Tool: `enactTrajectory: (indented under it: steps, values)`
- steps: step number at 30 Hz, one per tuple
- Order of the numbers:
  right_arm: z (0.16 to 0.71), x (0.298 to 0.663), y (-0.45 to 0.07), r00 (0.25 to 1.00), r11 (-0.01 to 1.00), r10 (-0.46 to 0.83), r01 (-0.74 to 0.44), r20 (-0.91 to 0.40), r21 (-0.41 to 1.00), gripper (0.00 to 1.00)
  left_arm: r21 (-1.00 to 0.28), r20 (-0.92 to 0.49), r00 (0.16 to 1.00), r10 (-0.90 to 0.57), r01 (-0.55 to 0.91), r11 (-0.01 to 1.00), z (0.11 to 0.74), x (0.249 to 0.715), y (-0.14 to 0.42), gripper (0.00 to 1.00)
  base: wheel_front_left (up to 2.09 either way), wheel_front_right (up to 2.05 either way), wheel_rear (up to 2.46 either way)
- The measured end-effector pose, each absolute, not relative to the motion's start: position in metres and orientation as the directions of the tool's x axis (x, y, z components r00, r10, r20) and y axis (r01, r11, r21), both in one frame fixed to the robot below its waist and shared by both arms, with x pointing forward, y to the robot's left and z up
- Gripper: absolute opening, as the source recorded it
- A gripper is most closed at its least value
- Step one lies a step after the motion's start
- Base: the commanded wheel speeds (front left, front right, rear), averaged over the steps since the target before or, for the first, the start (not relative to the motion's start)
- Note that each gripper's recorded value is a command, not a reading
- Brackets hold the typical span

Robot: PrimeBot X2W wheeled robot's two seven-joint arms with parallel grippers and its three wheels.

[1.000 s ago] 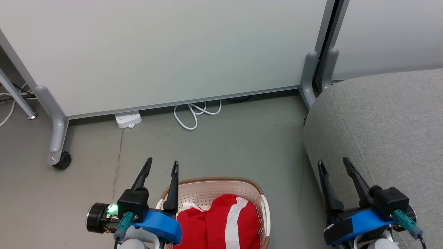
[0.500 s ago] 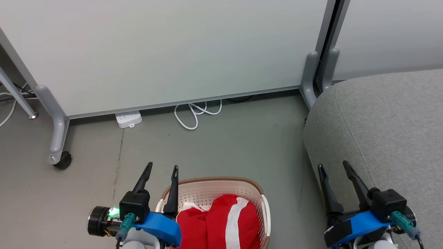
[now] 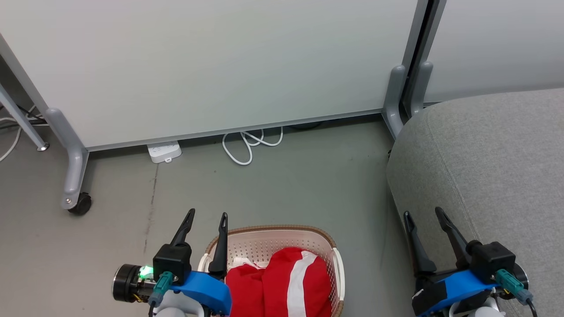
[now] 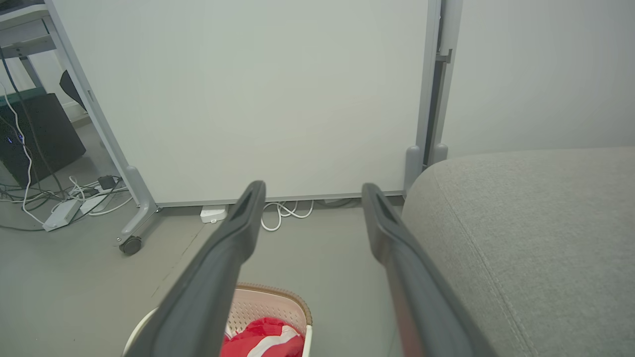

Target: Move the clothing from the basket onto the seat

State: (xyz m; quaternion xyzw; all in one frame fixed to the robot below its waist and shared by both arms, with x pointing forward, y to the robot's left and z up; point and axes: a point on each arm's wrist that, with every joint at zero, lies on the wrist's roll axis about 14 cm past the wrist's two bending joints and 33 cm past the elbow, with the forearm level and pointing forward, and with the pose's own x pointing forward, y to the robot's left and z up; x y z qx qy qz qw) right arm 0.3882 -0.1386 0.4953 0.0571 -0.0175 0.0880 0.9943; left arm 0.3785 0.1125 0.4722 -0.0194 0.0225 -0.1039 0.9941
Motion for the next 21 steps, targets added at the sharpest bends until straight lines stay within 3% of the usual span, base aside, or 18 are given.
enactTrajectory:
  steps: [11, 21]
  values:
    - [0.493, 0.396, -0.14, 0.985, 0.979, 0.169, -0.172, 0.038, 0.107, 1.0, -0.027, -0.094, 0.957, -0.275, 0.274, 0.961, 0.457, 0.392, 0.098, 1.0, 0.0, 0.0, 0.0]
    - [0.476, 0.418, -0.152, 0.991, 0.985, 0.137, -0.136, -0.001, 0.104, 1.0, 0.053, -0.238, 0.892, -0.385, 0.408, 0.912, 0.413, 0.428, 0.083, 1.0, 0.0, 0.0, 0.0]
